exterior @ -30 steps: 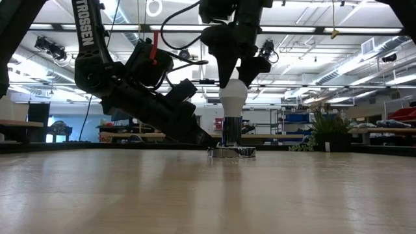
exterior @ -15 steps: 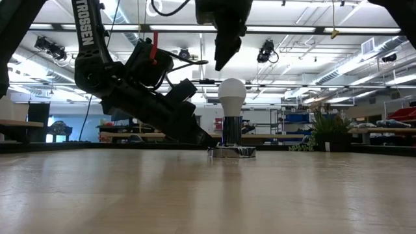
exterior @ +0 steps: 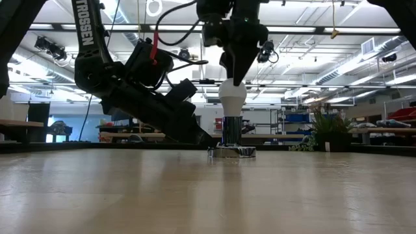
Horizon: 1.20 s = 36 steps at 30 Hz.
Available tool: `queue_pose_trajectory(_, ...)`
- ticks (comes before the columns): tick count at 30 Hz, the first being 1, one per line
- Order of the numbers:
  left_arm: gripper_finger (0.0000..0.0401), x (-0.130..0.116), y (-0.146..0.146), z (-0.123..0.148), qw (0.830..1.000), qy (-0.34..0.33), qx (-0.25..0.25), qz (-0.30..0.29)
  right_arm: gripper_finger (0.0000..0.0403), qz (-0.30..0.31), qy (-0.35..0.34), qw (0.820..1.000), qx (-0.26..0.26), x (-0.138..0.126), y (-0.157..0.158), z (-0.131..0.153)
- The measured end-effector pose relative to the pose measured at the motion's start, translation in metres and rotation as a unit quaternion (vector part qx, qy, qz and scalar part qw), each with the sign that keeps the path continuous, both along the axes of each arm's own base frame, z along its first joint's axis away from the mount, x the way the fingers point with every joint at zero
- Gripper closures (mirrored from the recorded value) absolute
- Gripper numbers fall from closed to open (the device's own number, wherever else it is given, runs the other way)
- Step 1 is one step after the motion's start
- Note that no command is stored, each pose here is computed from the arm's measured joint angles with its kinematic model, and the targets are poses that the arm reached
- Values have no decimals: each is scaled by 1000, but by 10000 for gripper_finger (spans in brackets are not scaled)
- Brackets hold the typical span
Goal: Screw lightbulb
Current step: Insert the lightbulb into the lamp socket
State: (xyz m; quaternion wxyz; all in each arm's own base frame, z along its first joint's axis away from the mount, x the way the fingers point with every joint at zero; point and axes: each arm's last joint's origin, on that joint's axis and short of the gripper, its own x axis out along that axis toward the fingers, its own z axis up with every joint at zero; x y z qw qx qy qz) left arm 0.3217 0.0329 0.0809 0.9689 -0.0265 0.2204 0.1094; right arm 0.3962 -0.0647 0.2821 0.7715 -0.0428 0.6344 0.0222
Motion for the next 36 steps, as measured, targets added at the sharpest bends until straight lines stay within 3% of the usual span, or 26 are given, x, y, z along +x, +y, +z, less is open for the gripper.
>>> queue_pose_trajectory(4, 400, 0, 0, 0, 1000, 0, 0, 0, 110, -35, 6, 999, 10, -2, 0, -5)
queue_pose_trajectory(8, 400, 0, 0, 0, 1000, 0, 0, 0, 120, -136, 4, 990, 30, -2, 0, -8)
queue_pose_trajectory(11, 400, 0, 0, 0, 1000, 0, 0, 0, 121, -238, 0, 970, 49, -2, 0, -8)
queue_pose_trajectory(14, 400, 0, 0, 0, 1000, 0, -1, 0, 118, -349, -1, 935, 70, -2, 0, -8)
queue_pose_trajectory(17, 400, 0, 0, 0, 1000, 0, -1, 0, 114, -402, 0, 912, 84, -2, 0, -9)
queue_pose_trajectory(26, 400, 0, 0, 0, 1000, 0, -1, 1, 96, -298, -17, 951, 84, 4, 1, 4)
queue_pose_trajectory(36, 400, 0, 0, 0, 1000, -1, -1, 1, 85, -129, -57, 990, 28, 6, 0, 28)
